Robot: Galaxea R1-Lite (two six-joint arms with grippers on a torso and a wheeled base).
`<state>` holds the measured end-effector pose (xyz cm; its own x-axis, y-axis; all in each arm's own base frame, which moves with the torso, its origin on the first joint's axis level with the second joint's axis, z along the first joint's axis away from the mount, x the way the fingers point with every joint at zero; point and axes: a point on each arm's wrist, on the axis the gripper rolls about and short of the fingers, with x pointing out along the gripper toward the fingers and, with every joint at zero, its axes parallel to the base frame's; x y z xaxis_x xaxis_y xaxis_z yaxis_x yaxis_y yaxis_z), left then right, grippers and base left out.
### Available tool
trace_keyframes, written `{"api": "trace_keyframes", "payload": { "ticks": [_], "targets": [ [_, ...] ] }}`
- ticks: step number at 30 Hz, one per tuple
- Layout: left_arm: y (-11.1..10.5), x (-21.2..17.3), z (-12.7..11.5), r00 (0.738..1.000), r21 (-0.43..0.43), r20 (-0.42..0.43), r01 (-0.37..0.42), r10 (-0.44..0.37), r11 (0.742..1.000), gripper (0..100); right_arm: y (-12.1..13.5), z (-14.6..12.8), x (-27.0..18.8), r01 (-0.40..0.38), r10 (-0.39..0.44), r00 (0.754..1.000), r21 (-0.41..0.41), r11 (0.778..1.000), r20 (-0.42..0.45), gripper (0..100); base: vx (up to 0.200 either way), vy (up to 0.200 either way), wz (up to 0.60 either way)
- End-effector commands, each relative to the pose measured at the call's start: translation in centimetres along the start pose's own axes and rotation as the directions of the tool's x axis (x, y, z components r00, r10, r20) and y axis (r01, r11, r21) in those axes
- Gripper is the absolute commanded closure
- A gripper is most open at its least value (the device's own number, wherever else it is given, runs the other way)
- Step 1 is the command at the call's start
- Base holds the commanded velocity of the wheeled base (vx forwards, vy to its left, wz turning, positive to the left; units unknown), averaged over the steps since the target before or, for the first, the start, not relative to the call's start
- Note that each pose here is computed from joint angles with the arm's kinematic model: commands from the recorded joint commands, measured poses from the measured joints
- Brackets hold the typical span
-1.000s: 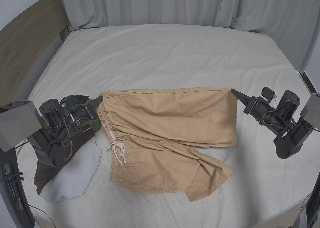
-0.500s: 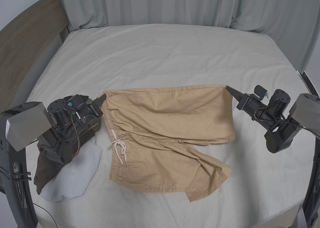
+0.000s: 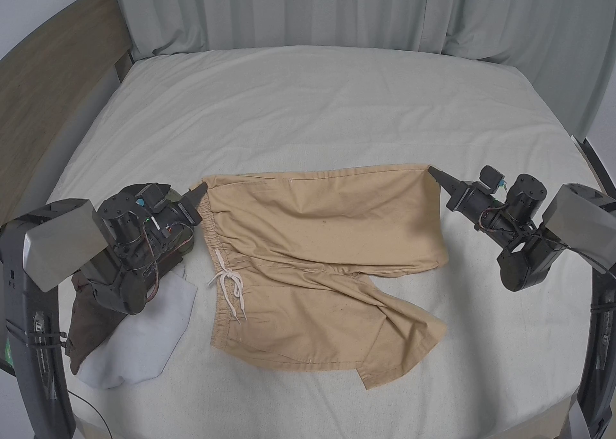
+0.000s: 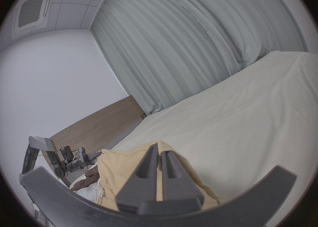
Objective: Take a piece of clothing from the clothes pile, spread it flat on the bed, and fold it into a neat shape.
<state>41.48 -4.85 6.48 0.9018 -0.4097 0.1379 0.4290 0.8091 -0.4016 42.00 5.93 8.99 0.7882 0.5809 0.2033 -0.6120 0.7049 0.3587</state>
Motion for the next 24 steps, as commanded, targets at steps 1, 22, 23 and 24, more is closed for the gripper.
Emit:
{"api": "trace_keyframes", "payload": {
  "ticks": [1, 22, 23, 24],
  "targets": [
    [0.5, 0.5, -0.8, 1.0, 0.001, -0.003, -0.003, 0.003, 1.0, 100, -0.5, -0.8, 0.2, 0.004, -0.003, 1.0, 0.005, 1.0, -0.009, 100, 0.0, 0.0, 0.0],
    [0.8, 1.7, -1.1, 1.0, -0.003, 0.022, 0.008, -0.008, 1.0, 0, -1.0, -1.0, 0.7, 0.0, 0.0, 1.0, 0.0, 1.0, 0.0, 0, 0.0, 0.0, 0.0],
    [0.7, 1.7, -1.2, 1.0, -0.011, 0.021, 0.011, -0.011, 1.0, 0, -1.2, -1.3, 0.7, 0.005, -0.005, 1.0, 0.002, 1.0, -0.002, 0, 0.0, 0.0, 0.0],
    [0.5, 1.8, -1.3, 1.0, -0.02, 0.019, 0.015, -0.015, 1.0, 0, -1.3, -1.6, 0.6, 0.017, -0.017, 1.0, 0.008, 1.0, -0.008, 0, 0.0, 0.0, 0.0]
  ]
}}
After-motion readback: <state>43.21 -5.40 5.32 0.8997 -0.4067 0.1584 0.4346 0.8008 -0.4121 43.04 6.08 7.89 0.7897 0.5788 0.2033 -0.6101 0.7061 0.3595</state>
